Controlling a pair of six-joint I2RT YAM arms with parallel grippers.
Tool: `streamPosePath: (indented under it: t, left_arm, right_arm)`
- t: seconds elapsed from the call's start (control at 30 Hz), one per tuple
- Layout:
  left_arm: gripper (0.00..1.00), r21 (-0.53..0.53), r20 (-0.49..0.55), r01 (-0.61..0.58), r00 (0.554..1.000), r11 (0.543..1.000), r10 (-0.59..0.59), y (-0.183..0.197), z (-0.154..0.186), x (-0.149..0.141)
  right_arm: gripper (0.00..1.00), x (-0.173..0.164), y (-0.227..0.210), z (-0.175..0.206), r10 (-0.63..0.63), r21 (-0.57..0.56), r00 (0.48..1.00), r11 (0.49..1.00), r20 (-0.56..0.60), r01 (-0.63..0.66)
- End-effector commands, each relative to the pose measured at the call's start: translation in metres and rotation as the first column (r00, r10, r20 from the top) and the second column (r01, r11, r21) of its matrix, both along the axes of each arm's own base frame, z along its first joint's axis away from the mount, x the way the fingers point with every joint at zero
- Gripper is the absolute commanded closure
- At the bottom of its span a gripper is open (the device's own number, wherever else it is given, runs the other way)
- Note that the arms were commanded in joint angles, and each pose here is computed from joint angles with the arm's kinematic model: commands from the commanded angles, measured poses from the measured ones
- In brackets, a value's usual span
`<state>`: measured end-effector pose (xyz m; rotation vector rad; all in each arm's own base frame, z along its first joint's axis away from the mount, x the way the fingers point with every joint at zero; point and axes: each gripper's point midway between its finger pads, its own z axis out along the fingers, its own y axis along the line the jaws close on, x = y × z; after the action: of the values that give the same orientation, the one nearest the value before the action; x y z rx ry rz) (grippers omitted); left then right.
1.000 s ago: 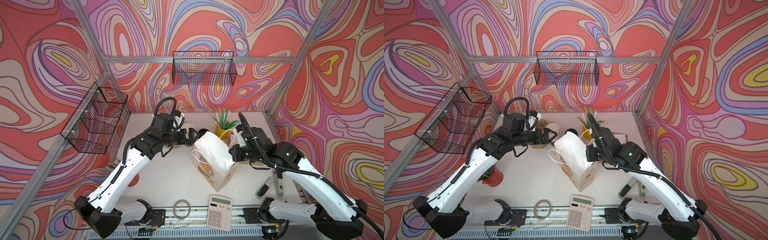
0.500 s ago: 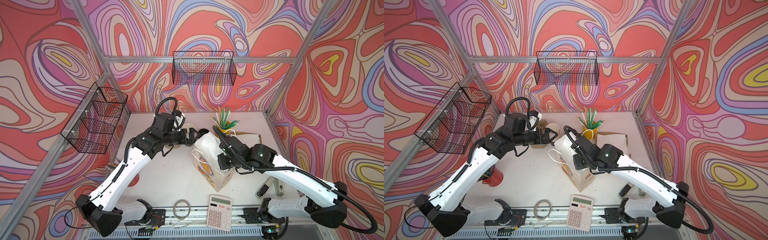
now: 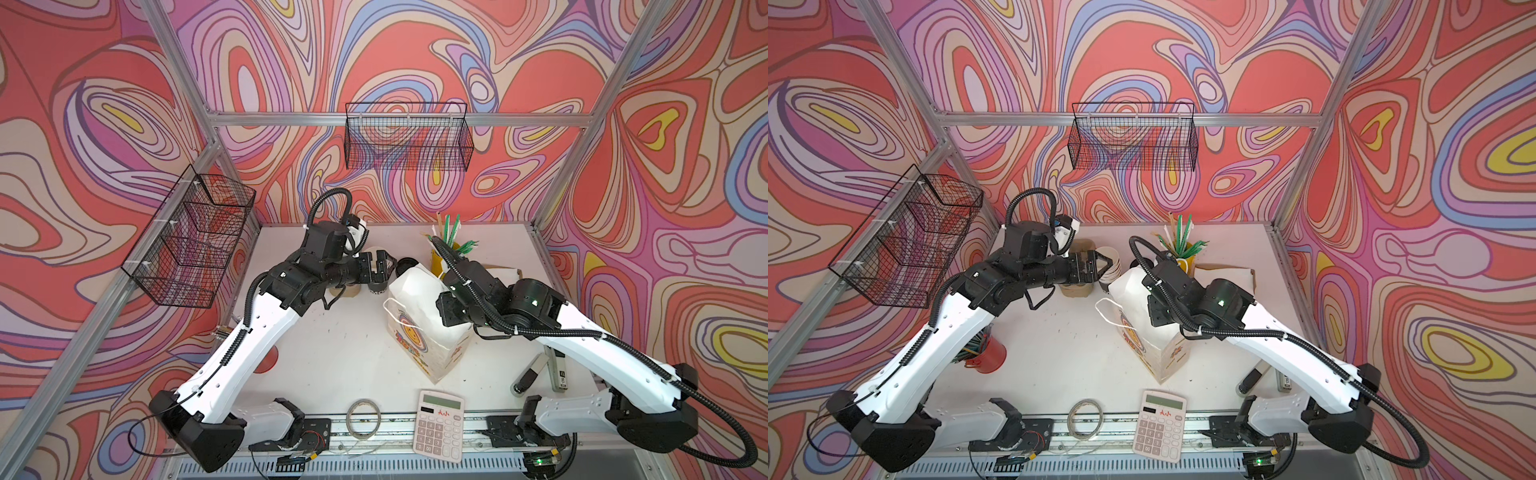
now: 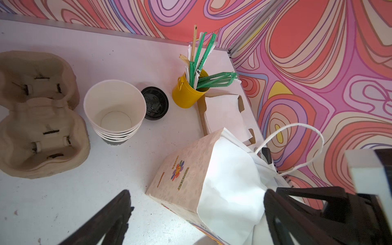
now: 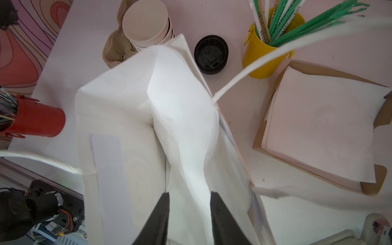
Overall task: Pack a coffee takeout order
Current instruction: Press the napkin into the takeout bag, then reset both arms
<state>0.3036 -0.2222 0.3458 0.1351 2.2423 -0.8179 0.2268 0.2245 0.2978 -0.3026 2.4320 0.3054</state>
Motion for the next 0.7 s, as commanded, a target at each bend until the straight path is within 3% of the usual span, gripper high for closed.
streamPosePath:
  t: [0.0, 0.1, 0.23, 0.3, 0.33, 0.43, 0.5, 0.57, 0.6, 0.67]
  left_arm:
    - [0.00, 0.049, 0.051, -0.065, 0.997, 0.997, 0.063, 0.021, 0.015, 0.001]
    - [0.00, 0.018, 0.034, -0.144, 0.989, 0.989, 0.143, 0.048, 0.017, 0.007]
    - [0.00, -0.073, 0.078, -0.323, 0.941, 0.943, 0.329, 0.104, 0.025, 0.013]
    - [0.00, -0.044, 0.101, -0.437, 0.893, 0.898, 0.439, 0.139, 0.020, 0.017]
    - [0.00, -0.023, 0.101, -0.493, 0.864, 0.870, 0.493, 0.158, 0.013, 0.022]
    - [0.00, 0.085, 0.112, -0.653, 0.757, 0.752, 0.644, 0.210, -0.015, 0.034]
    - [0.00, 0.175, 0.185, -0.718, 0.696, 0.673, 0.694, 0.233, -0.031, 0.042]
    - [0.00, 0.232, 0.235, -0.743, 0.669, 0.627, 0.705, 0.245, -0.053, 0.049]
    - [0.00, 0.240, 0.255, -0.751, 0.660, 0.615, 0.706, 0.248, -0.061, 0.053]
    - [0.00, 0.256, 0.315, -0.728, 0.685, 0.636, 0.657, 0.245, -0.076, 0.064]
  right_arm:
    - [0.58, 0.000, -0.016, 0.022, -0.030, -0.026, 0.998, 0.999, 0.052, 0.032]
    - [0.48, 0.006, -0.023, 0.047, -0.054, -0.012, 0.991, 0.998, 0.126, 0.056]
    - [0.27, 0.022, -0.029, 0.089, -0.112, 0.068, 0.948, 0.993, 0.297, 0.096]
    - [0.21, 0.038, -0.050, 0.112, -0.211, 0.096, 0.892, 0.977, 0.400, 0.188]
    - [0.13, 0.049, -0.068, 0.121, -0.272, 0.111, 0.854, 0.962, 0.444, 0.249]
    - [0.04, 0.079, -0.141, 0.138, -0.453, 0.156, 0.737, 0.885, 0.501, 0.438]
    - [0.02, 0.104, -0.184, 0.126, -0.525, 0.171, 0.708, 0.843, 0.472, 0.510]
    - [0.04, 0.134, -0.220, 0.084, -0.572, 0.218, 0.751, 0.821, 0.332, 0.529]
    - [0.08, 0.143, -0.233, 0.068, -0.585, 0.242, 0.759, 0.810, 0.285, 0.533]
    - [0.07, 0.149, -0.266, 0.043, -0.662, 0.265, 0.683, 0.749, 0.307, 0.607]
